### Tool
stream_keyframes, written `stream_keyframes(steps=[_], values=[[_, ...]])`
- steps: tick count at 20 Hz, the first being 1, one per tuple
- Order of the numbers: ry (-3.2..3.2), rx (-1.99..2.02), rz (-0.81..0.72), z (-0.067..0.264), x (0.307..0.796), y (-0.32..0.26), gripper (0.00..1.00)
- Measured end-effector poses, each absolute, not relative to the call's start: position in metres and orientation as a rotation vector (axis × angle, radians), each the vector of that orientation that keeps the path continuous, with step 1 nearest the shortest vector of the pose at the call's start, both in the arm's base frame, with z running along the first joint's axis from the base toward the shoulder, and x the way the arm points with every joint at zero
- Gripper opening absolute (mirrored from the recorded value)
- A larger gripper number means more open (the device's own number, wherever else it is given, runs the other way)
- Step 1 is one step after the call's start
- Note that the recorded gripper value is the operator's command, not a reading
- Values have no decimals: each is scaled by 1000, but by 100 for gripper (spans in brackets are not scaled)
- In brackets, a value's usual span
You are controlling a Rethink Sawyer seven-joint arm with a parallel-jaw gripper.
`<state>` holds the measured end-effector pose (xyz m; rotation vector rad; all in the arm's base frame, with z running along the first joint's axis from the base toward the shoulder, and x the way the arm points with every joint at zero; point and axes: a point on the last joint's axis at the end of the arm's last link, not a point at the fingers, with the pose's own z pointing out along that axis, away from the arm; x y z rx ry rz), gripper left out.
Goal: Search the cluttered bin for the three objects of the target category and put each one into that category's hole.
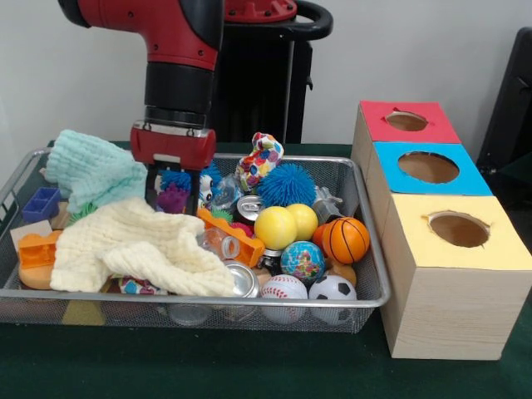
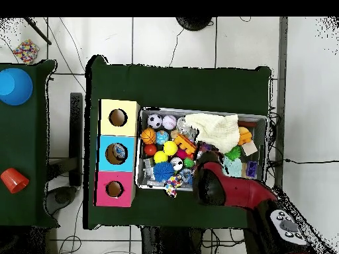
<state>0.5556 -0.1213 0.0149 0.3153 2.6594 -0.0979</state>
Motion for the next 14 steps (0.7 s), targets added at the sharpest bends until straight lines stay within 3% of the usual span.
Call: stream_keyframes(steps=[14], values=[[2546, 217, -166, 29, 593, -135, 100]])
